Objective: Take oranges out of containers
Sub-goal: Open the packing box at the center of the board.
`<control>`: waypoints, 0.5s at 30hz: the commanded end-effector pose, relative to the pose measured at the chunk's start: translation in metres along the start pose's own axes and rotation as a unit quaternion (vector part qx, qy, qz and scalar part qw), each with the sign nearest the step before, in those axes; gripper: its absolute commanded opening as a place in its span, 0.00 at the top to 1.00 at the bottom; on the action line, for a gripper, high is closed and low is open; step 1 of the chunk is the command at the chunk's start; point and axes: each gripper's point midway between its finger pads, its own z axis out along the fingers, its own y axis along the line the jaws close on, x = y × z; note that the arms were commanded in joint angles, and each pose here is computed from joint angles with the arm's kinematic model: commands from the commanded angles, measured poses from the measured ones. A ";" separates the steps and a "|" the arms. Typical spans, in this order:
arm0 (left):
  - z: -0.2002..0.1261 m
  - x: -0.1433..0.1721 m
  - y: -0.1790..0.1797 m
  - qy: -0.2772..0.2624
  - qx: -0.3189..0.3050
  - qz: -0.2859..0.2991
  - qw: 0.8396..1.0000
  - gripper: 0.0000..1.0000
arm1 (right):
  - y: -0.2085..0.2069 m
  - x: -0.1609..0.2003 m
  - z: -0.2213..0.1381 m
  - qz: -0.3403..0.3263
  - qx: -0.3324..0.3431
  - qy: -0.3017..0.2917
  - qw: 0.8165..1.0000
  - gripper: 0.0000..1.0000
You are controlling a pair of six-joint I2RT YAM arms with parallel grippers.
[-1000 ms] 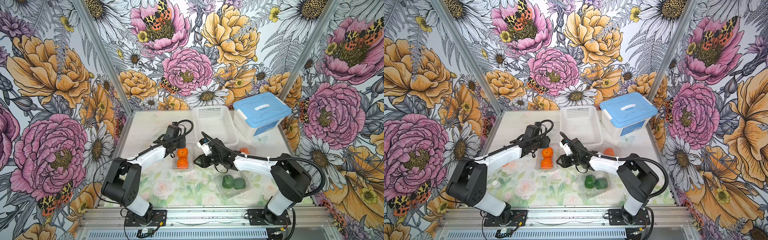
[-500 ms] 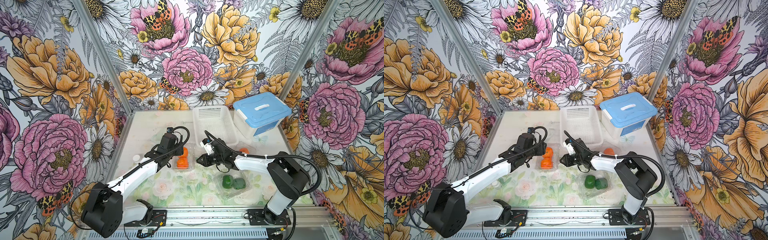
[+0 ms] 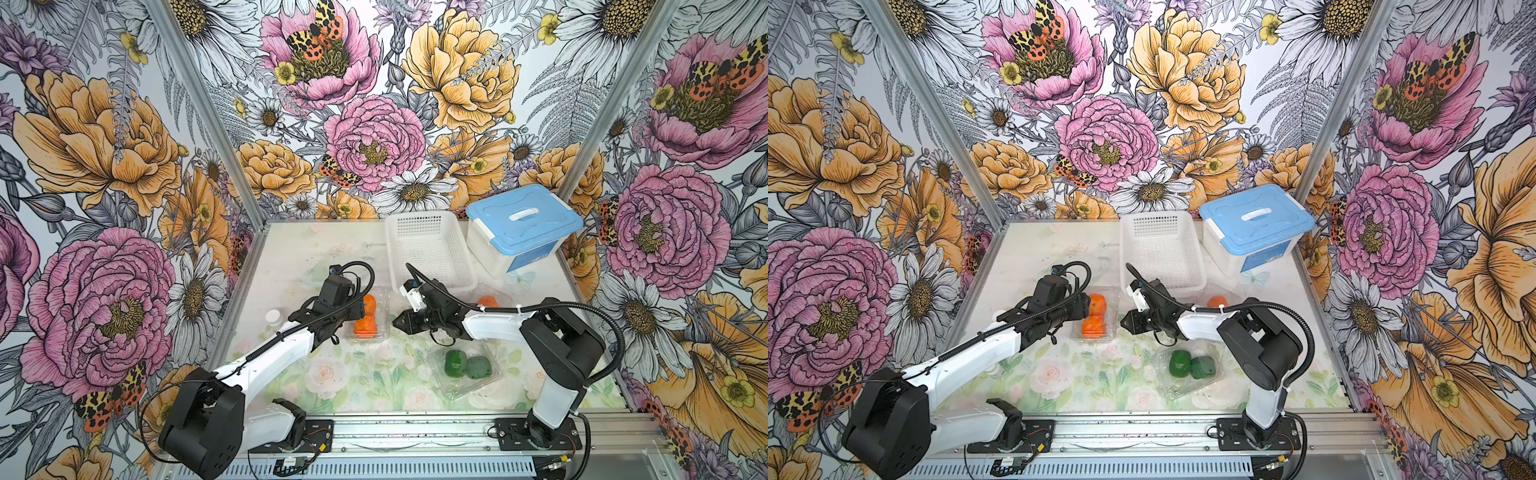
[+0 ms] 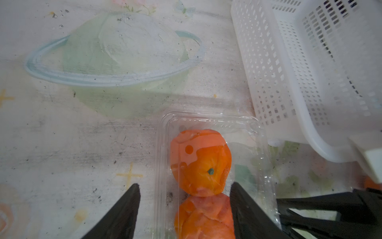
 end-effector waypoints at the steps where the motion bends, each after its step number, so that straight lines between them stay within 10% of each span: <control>1: 0.000 0.002 0.003 0.002 0.007 -0.016 1.000 0.29 | 0.013 -0.020 0.001 -0.010 -0.027 -0.036 0.999 0.78; 15: -0.004 0.010 0.012 0.004 0.010 -0.040 0.999 0.23 | 0.026 -0.017 0.015 -0.016 -0.056 -0.033 0.998 0.78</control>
